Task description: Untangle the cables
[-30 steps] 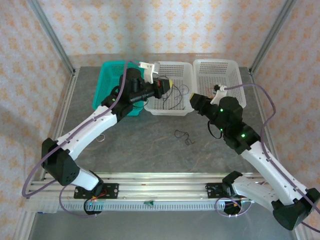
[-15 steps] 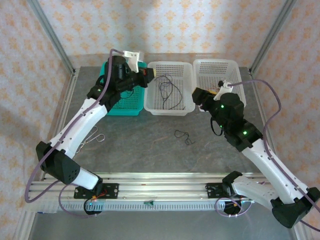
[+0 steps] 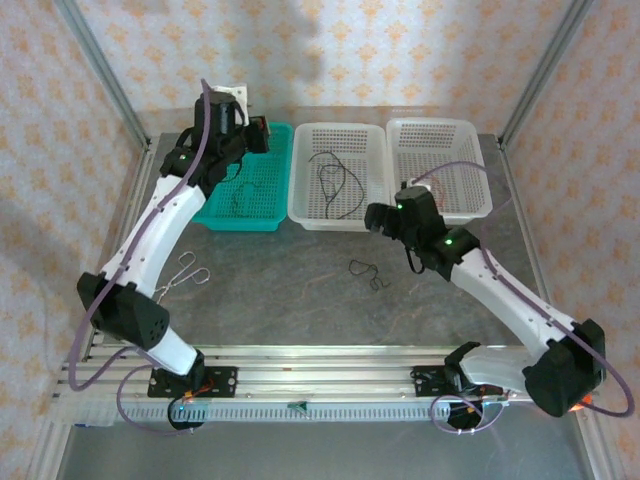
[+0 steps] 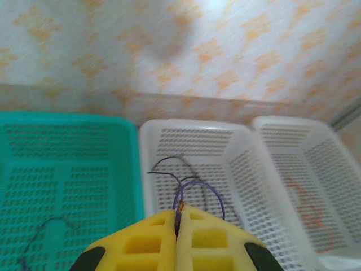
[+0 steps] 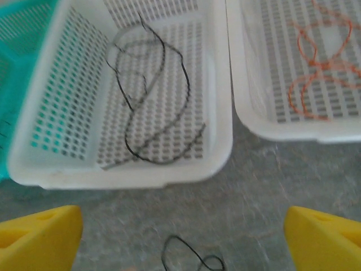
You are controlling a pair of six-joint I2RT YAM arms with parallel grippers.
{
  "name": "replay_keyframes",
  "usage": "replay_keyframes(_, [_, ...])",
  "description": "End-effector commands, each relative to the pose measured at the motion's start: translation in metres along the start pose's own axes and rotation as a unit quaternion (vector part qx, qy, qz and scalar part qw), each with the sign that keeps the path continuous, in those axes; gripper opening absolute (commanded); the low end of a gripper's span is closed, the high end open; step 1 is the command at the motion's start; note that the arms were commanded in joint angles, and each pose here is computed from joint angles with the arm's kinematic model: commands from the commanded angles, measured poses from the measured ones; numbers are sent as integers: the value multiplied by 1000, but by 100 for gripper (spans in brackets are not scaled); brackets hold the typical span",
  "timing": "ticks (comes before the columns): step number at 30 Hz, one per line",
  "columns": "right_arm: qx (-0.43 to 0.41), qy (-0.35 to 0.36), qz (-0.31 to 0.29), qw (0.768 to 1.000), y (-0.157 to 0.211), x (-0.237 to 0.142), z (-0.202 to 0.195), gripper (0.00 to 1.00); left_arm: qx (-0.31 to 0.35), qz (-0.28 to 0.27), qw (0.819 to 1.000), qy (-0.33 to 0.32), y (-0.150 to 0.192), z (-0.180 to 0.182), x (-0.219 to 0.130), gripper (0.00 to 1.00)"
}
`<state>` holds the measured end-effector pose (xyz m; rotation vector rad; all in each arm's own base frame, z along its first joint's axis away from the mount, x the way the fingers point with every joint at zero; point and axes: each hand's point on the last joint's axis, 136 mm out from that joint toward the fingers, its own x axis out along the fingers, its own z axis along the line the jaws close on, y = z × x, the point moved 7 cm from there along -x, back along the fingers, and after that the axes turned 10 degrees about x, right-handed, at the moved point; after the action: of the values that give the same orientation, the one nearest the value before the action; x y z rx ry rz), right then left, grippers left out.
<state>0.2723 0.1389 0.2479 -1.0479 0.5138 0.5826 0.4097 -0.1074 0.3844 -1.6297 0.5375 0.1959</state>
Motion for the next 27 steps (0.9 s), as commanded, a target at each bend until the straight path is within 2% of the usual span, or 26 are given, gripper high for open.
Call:
replay_keyframes(1, [5, 21, 47, 999, 20, 14, -11, 92, 7, 39, 997, -70, 12, 26, 13, 0])
replay_keyframes(4, [9, 19, 68, 997, 32, 21, -15, 94, -6, 52, 994, -92, 19, 42, 25, 0])
replay_keyframes(9, [25, 30, 62, 997, 39, 27, -22, 100, -24, 69, 990, -118, 29, 66, 46, 0])
replay_keyframes(20, [38, 32, 13, 999, 34, 24, -29, 100, -33, 113, 982, -146, 58, 88, 91, 0])
replay_keyframes(23, [27, 44, 20, 998, 35, 25, -31, 100, -31, 123, 980, -152, 64, 91, 100, 0])
replay_keyframes(27, [14, 45, 44, 998, 43, 28, -33, 100, -27, 160, 972, -173, 88, 99, 119, 0])
